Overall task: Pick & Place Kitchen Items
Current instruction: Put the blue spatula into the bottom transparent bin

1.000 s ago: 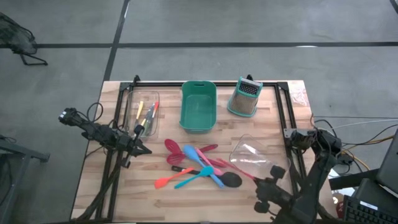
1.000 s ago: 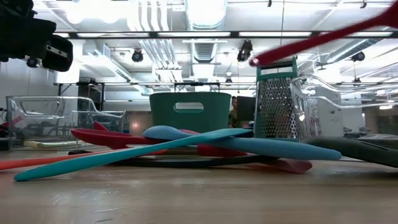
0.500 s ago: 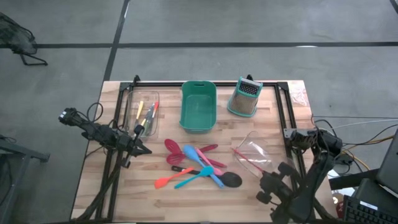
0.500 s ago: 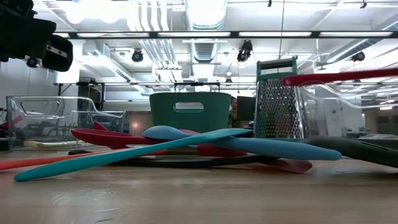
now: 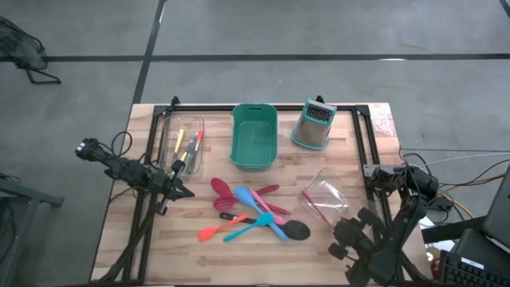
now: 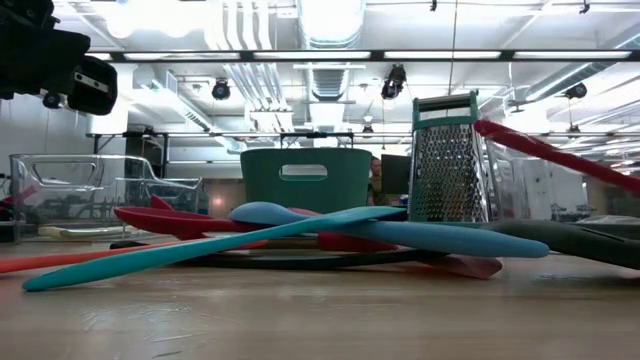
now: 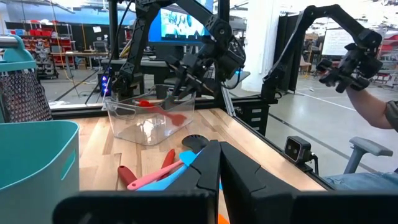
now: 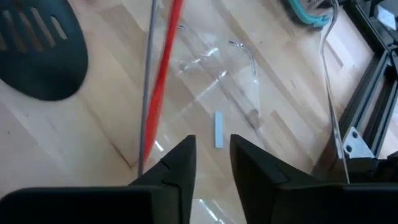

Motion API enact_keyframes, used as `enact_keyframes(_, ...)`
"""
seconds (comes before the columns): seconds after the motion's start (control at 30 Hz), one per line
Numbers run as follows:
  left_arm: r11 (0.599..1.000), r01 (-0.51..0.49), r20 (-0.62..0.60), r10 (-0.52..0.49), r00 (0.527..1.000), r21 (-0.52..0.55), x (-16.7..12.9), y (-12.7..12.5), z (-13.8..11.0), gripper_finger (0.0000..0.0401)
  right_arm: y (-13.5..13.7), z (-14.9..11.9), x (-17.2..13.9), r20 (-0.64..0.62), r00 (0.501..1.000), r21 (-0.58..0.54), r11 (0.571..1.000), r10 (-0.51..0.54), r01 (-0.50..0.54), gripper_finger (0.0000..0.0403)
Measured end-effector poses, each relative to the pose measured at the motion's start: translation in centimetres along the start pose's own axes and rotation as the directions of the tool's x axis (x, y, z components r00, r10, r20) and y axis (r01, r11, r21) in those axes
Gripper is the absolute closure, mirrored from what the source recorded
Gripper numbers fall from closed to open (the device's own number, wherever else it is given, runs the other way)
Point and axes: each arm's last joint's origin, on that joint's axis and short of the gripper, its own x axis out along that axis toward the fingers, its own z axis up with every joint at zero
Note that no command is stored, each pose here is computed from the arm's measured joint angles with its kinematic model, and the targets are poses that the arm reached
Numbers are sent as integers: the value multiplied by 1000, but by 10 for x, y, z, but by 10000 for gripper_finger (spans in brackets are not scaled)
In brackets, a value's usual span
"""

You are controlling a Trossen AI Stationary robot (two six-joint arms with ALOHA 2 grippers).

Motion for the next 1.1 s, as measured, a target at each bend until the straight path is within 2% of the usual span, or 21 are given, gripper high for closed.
enact_keyframes(0.1, 1000, 0, 0, 0, 1000, 0, 0, 0, 0, 389, 0, 2, -2, 21, 1000, 3, 1000, 8, -8, 285)
enact_keyframes(0.2, 1000, 0, 0, 0, 1000, 0, 0, 0, 0, 389, 2, 8, -6, 119, 992, 8, 999, 45, -47, 268)
enact_keyframes(0.43, 1000, 0, 0, 0, 1000, 0, 0, 0, 0, 389, 7, 27, -14, 385, 913, 26, 987, 135, -157, 242)
enact_keyframes(0.57, 1000, 0, 0, 0, 1000, 0, 0, 0, 0, 389, 20, 45, -4, 382, 912, 12, 985, 152, -169, 235)
enact_keyframes(0.8, 1000, 0, 0, 0, 1000, 0, 0, 0, 0, 389, 55, 88, 15, 375, 887, -181, 960, 268, -214, 249)
enact_keyframes(1.1, 1000, 0, 0, 0, 1000, 0, 0, 0, 0, 389, 89, 141, 29, 407, 791, -408, 865, 458, -291, 273)
